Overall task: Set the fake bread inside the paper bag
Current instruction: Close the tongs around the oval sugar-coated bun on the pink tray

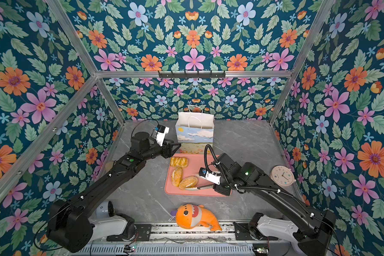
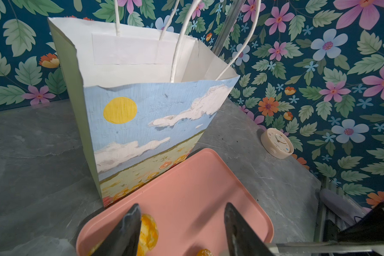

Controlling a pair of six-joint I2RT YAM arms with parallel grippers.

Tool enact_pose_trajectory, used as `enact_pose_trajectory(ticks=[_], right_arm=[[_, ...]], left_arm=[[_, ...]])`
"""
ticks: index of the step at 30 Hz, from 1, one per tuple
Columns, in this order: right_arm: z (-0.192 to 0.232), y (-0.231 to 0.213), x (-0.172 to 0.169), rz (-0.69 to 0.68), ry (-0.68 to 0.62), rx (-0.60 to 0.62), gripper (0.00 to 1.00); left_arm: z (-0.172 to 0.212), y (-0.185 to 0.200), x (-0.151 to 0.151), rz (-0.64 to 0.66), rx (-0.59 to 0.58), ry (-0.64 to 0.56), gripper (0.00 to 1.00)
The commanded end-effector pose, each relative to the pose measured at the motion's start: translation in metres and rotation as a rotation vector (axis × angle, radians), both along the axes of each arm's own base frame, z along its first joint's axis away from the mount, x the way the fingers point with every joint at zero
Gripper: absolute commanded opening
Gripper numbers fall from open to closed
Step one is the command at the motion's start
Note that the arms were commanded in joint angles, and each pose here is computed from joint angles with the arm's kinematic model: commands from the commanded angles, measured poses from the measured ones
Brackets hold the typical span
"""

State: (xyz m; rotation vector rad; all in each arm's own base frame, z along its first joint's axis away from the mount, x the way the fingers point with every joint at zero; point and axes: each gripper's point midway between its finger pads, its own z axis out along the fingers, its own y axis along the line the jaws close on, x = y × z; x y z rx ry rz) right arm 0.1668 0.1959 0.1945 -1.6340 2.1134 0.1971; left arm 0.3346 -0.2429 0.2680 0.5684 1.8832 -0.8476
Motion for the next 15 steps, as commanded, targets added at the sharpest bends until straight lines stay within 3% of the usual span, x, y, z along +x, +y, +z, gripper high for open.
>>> enact_pose_trajectory(ticks=[1,15], right_arm=[[0.003,0.003,0.007,0.113,-0.094,-0.022,0.42],[-0.017,0.006,0.030,0.204,-0.171,-0.145,0.42]], left_arm=[[0.002,0.004,0.001,0.006,0.012,-0.031,0.61],[-0.003,0.008,0.001,-0.008,0.013,-0.037,0.62]])
